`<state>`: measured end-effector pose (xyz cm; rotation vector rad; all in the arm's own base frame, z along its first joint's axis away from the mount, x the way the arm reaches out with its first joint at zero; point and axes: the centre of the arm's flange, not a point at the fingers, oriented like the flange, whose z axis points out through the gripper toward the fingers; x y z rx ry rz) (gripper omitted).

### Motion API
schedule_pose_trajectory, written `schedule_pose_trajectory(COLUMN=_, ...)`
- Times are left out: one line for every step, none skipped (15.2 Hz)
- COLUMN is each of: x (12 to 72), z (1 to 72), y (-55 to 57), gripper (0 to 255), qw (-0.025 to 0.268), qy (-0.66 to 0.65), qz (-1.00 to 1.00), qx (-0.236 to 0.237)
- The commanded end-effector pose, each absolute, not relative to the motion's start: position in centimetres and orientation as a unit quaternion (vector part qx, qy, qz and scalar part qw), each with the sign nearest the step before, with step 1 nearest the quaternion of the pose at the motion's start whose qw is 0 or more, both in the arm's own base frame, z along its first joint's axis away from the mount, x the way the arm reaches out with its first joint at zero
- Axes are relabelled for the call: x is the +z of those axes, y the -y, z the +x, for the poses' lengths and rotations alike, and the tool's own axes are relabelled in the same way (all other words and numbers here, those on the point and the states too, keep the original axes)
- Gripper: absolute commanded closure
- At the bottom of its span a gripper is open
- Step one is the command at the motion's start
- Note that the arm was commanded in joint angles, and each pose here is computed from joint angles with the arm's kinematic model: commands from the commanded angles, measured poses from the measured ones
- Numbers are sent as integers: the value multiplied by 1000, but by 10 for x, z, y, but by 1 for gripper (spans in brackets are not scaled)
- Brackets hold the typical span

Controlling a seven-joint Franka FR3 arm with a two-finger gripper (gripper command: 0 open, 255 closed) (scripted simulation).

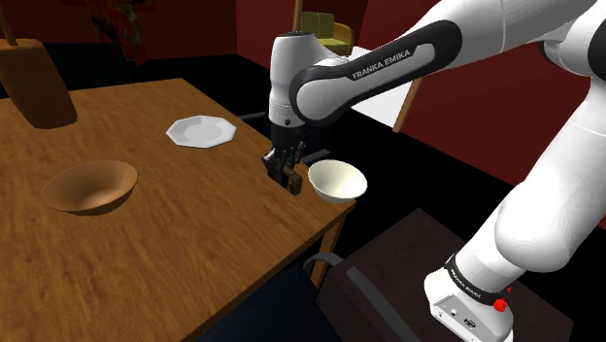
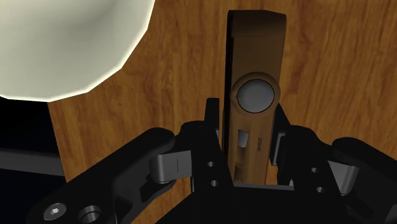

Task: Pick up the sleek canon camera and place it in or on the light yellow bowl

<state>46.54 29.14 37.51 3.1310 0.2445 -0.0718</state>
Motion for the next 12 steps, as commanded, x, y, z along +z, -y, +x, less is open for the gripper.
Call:
schedule_pose_trajectory(x=386, z=465, y=-291, gripper=255, qw=0, qy=-78, qz=997, qx=-23)
schedule_pose_trajectory(x=391, z=465, y=-291, gripper=255, qw=0, qy=-78, qz=997, qx=-23)
schedule_pose_trajectory(x=397, z=465, y=-291, gripper=255, qw=0, qy=-78, qz=997, qx=-23)
schedule_pose_trajectory(x=402, z=465, y=-291, gripper=255, qw=0, qy=-78, qz=997, qx=-23)
schedule_pose_trajectory(x=407, z=465, y=-291, gripper=255, qw=0, qy=-78, qz=997, qx=-23)
schedule_pose_trajectory(x=412, z=465, y=-291, gripper=255, qw=0, qy=-78, qz=997, qx=-23)
schedule_pose_trajectory(x=418, z=465, y=-291, gripper=255, qw=0, qy=-78, qz=997, qx=-23)
schedule_pose_trajectory(x=423, z=465, y=-291, gripper=255, qw=0, qy=-78, qz=997, qx=-23)
schedule_pose_trajectory(x=428, z=465, y=-291, gripper=255, qw=0, qy=-78, qz=997, qx=-23)
schedule_pose_trajectory(x=434, z=465, y=-291, gripper=255, qw=0, qy=-78, qz=997, qx=-23)
schedule_pose_trajectory(x=439, z=465, y=-291, gripper=255, qw=0, qy=-78, qz=997, qx=-23)
schedule_pose_trajectory(x=444, z=465, y=-291, gripper=255, qw=0, qy=-78, qz=997, qx=-23)
